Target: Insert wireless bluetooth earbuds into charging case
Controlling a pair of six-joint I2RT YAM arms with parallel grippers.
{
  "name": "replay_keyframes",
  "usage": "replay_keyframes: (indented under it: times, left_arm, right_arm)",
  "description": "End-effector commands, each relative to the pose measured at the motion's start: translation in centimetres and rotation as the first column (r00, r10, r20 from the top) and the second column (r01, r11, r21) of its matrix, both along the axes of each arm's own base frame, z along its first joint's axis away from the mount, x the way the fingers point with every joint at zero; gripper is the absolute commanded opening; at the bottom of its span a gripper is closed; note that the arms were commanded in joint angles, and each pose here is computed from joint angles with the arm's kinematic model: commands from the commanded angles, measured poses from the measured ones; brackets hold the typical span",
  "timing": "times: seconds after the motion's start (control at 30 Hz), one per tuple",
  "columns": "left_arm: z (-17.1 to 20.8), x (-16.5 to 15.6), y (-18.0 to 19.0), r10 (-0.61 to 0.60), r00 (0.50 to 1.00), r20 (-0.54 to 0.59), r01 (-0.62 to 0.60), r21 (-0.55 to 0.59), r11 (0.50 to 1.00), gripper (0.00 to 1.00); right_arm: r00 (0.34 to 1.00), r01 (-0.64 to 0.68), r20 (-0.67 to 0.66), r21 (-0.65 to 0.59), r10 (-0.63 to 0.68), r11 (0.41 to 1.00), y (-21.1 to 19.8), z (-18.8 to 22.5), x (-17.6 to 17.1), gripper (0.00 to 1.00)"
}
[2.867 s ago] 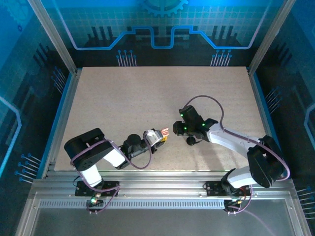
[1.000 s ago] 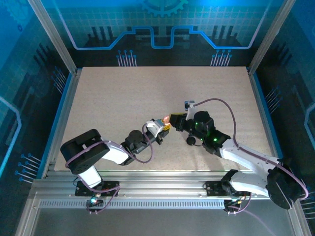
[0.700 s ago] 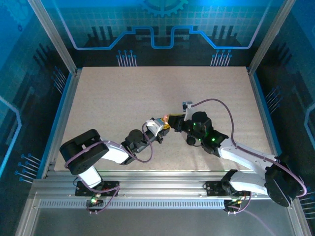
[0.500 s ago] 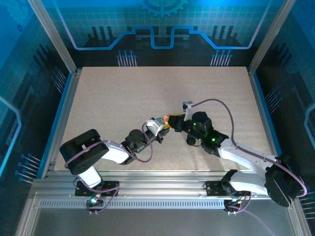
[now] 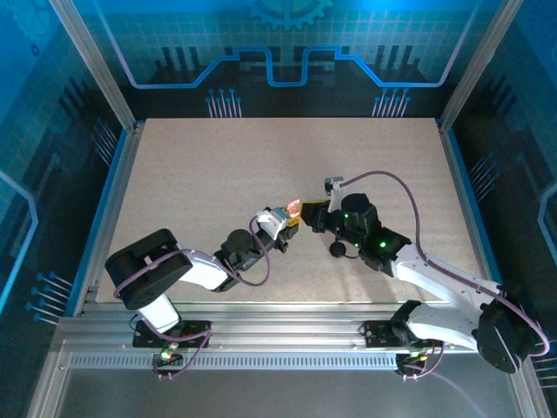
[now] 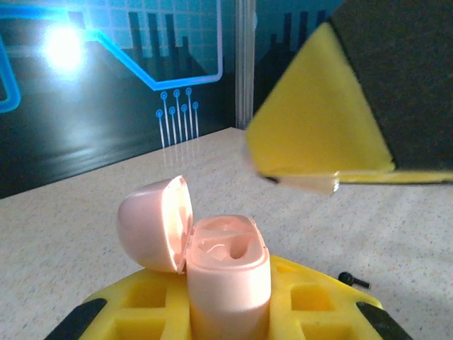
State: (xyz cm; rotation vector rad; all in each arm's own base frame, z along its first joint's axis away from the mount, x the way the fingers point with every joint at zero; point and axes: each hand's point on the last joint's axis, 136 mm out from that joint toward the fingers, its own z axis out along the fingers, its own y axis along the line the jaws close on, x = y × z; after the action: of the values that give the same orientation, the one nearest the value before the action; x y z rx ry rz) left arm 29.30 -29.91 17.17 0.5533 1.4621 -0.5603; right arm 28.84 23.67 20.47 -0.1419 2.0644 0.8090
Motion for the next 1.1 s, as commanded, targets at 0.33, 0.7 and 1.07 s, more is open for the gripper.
replay_keyframes:
  times: [0.33,0.7,1.07]
  left_arm:
    - [-0.3,-1.2,3.7,0.098,0.995,0.015,-0.098,0.016,0.995,0.18]
    - [-0.9,-1.9,4.8,0.111,0.994,0.022,-0.112,0.054,0.992,0.18]
    - [-1.8,-1.6,4.3,0.105,0.994,0.012,-0.106,0.073,0.992,0.18]
  right_arm:
    - [0.925,0.051,-0.349,-0.272,-0.148,0.961,-5.5,-9.2,-0.3,0.25]
    - [0.802,-0.029,-0.555,-0.405,-0.221,0.914,-6.3,-15.5,-0.7,0.26]
    - [0.727,-0.121,-0.632,-0.504,-0.269,0.855,-6.5,-18.1,-0.7,0.27]
